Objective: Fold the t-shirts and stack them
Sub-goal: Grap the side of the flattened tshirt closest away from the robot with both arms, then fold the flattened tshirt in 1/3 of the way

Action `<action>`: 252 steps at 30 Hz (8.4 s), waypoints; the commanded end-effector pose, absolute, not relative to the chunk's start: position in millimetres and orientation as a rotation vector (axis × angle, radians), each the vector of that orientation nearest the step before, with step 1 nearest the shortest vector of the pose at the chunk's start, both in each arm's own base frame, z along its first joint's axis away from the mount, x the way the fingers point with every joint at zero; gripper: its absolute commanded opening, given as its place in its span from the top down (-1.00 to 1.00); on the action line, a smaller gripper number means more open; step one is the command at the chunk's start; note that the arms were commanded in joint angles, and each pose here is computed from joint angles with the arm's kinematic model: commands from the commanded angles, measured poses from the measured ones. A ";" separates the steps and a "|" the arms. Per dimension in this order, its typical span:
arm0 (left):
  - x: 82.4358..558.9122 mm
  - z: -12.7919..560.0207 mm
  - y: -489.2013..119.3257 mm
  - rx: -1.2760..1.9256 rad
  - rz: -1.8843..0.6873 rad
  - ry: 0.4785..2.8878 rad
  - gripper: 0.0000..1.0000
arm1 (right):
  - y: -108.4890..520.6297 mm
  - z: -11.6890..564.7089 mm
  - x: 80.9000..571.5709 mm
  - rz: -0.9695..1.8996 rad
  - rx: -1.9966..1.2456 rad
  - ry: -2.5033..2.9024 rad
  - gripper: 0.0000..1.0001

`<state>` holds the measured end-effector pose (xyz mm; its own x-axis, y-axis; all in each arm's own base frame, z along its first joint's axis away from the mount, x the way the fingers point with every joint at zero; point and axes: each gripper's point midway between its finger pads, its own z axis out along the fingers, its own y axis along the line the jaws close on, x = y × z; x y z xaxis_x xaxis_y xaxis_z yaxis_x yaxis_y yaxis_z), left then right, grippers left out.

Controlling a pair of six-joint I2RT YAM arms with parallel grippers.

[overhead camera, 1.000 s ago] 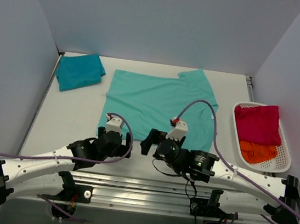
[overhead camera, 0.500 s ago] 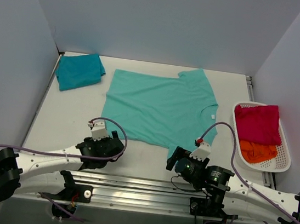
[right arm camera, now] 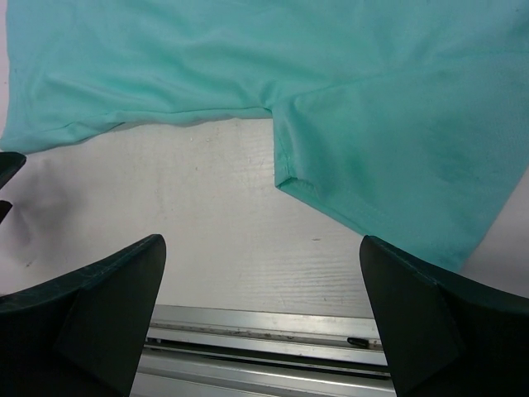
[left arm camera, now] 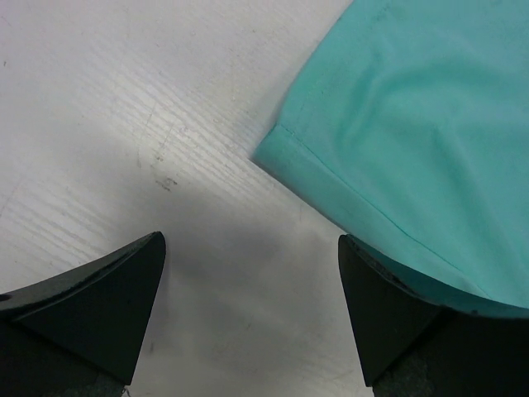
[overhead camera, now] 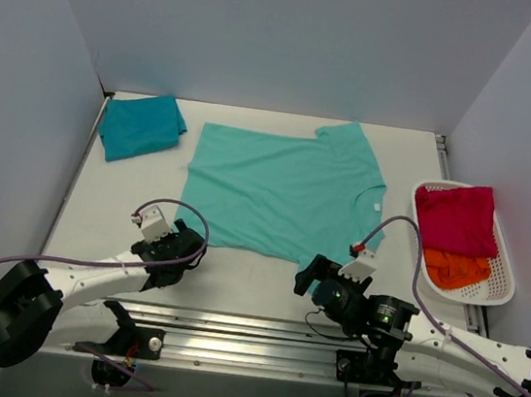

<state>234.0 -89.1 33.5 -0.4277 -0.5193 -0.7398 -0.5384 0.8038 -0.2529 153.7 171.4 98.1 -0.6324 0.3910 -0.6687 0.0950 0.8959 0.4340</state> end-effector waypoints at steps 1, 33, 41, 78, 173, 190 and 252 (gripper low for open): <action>253.8 41.7 -97.4 -0.809 -0.063 2.060 -0.89 | 168.0 97.3 161.1 0.399 0.328 2.196 -0.99; 304.8 25.2 -110.0 -0.814 -0.113 2.048 0.90 | 118.6 51.5 134.6 0.210 0.675 2.288 -0.89; 311.4 24.3 -111.5 -0.778 -0.177 2.050 0.91 | 114.8 45.4 127.2 0.369 0.893 2.252 -0.63; 313.8 23.8 -107.7 -0.781 -0.256 2.049 0.95 | 93.4 21.8 158.0 0.026 0.888 2.580 -0.77; 309.2 125.6 -86.0 -0.789 -0.212 1.945 0.95 | 158.7 162.6 340.3 0.158 0.704 2.073 1.00; 369.5 94.7 -62.9 -0.839 -0.176 2.012 0.95 | 154.6 137.0 433.3 -0.041 0.734 2.076 1.00; 439.9 89.6 6.5 -1.081 0.096 2.013 -0.88 | 108.3 42.4 542.3 -0.158 0.862 2.136 -0.60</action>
